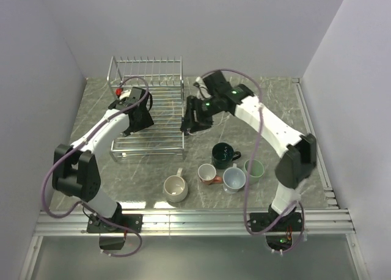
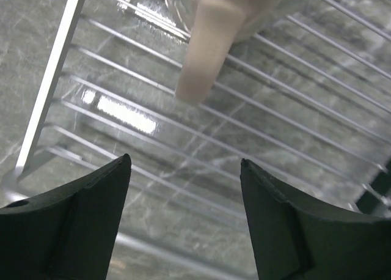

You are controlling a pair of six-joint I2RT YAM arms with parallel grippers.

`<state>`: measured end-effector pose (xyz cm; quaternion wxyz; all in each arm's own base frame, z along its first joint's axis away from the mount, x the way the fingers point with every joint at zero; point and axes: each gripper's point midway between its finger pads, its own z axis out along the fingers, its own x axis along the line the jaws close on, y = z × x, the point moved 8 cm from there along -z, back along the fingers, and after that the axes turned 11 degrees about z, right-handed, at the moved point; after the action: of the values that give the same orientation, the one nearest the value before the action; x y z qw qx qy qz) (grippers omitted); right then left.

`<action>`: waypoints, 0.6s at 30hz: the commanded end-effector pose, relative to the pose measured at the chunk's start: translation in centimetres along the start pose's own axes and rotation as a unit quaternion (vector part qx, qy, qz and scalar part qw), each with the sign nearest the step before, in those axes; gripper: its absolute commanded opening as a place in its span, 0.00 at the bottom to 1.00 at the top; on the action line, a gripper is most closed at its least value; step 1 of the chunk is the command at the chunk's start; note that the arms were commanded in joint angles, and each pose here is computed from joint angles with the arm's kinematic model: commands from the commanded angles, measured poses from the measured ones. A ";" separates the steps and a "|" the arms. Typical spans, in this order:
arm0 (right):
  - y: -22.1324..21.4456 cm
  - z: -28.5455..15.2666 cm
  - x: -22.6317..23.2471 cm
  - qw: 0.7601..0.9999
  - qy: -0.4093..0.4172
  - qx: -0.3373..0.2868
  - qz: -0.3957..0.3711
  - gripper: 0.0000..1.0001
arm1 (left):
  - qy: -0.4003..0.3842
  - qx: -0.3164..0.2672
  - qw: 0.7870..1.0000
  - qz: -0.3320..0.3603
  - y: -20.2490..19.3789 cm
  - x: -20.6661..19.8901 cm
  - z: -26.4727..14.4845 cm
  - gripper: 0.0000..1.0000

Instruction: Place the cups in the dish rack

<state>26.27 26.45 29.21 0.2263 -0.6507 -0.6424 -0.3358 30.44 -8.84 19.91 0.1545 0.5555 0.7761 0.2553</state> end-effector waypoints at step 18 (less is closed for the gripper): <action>1.6 13.8 -0.7 0.990 -0.067 0.126 0.009 0.54 | -0.068 -0.052 0.996 0.016 6.0 0.7 4.4 0.82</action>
<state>31.47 35.14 19.06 0.2567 -0.6606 -0.6745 -0.2068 35.30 -4.73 18.64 0.1798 0.5518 0.7705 0.2638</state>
